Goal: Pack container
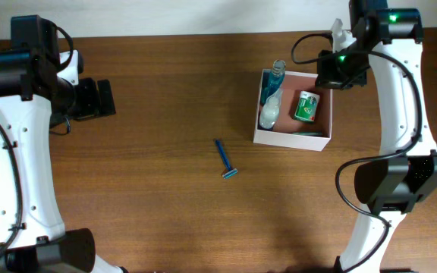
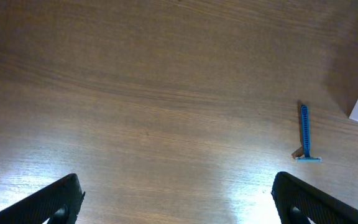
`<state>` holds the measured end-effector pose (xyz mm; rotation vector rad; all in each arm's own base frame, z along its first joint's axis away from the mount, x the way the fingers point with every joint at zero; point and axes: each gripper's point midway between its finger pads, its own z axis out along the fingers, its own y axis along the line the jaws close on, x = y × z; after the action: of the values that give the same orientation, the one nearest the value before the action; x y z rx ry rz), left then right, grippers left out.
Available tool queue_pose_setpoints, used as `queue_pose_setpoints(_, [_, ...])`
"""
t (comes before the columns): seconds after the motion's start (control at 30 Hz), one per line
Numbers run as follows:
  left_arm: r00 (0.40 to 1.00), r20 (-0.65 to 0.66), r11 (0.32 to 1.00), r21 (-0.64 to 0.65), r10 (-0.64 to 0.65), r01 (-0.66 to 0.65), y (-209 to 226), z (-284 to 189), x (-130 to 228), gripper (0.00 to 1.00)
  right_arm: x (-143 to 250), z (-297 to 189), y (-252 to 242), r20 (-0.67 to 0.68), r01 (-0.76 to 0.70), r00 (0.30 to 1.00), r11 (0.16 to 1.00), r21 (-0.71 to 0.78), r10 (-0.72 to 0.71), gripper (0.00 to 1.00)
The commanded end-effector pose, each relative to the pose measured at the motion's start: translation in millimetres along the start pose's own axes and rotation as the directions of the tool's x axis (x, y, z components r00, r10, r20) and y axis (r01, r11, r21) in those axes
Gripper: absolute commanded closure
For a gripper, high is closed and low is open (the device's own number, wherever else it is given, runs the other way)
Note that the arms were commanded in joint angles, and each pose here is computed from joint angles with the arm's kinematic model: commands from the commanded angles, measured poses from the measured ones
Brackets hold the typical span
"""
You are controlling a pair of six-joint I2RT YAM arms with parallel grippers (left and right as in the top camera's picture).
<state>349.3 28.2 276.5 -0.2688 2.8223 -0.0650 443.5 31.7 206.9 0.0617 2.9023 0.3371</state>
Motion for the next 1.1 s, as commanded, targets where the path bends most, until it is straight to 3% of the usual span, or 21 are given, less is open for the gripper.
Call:
queue_pose_setpoints(0.0, [1.000, 0.012, 1.000, -0.003, 0.014, -0.014, 1, -4, 1, 0.01, -13, 1, -5, 0.048, -0.010, 0.999, 1.000, 0.001, 0.009, 0.77])
queue_pose_setpoints(0.1, [1.000, 0.011, 1.000, -0.003, 0.014, -0.014, 1, -4, 1, 0.01, -24, -4, -24, 0.096, -0.042, 0.995, 0.999, 0.009, 0.041, 0.69])
queue_pose_setpoints(0.17, [1.000, 0.011, 1.000, -0.003, 0.014, -0.014, 1, -4, 1, 0.01, -30, -10, -45, 0.125, -0.081, 0.989, 0.997, 0.018, 0.079, 0.57])
queue_pose_setpoints(0.23, [1.000, 0.012, 1.000, -0.003, 0.014, -0.014, 1, -4, 1, 0.01, -36, -16, -69, 0.163, -0.123, 0.980, 0.992, 0.028, 0.117, 0.33])
queue_pose_setpoints(0.27, [1.000, 0.012, 1.000, -0.003, 0.014, -0.014, 1, -4, 1, 0.01, -40, -20, -84, 0.190, -0.146, 0.972, 0.988, 0.041, 0.136, 0.10])
queue_pose_setpoints(0.3, [1.000, 0.012, 1.000, -0.003, 0.014, -0.014, 1, -4, 1, 0.01, -47, -28, -110, 0.237, -0.189, 0.957, 0.980, 0.065, 0.169, 0.01])
queue_pose_setpoints(0.4, [1.000, 0.012, 1.000, -0.003, 0.014, -0.014, 1, -4, 1, 0.01, -47, -47, -167, 0.304, -0.266, 0.923, 0.962, 0.065, 0.235, 0.01])
queue_pose_setpoints(0.5, [1.000, 0.011, 1.000, -0.003, 0.014, -0.014, 1, -4, 1, 0.01, -48, -45, -184, 0.299, -0.106, 0.952, 0.987, 0.116, 0.067, 0.01])
queue_pose_setpoints(0.63, [1.000, 0.011, 1.000, -0.003, 0.014, -0.014, 1, -4, 1, 0.01, -38, -16, -224, 0.161, 0.031, 0.984, 0.956, 0.291, -0.081, 0.01])
queue_pose_setpoints(0.73, [1.000, 0.012, 1.000, -0.003, 0.014, -0.014, 1, -4, 1, 0.01, -35, 10, -251, 0.076, 0.078, 0.991, 0.928, 0.364, -0.113, 0.01])
queue_pose_setpoints(1.07, [1.000, 0.012, 1.000, -0.003, 0.014, -0.014, 1, -4, 1, 0.01, -11, 67, -295, 0.015, 0.021, 1.000, 0.970, 0.244, -0.025, 0.01])
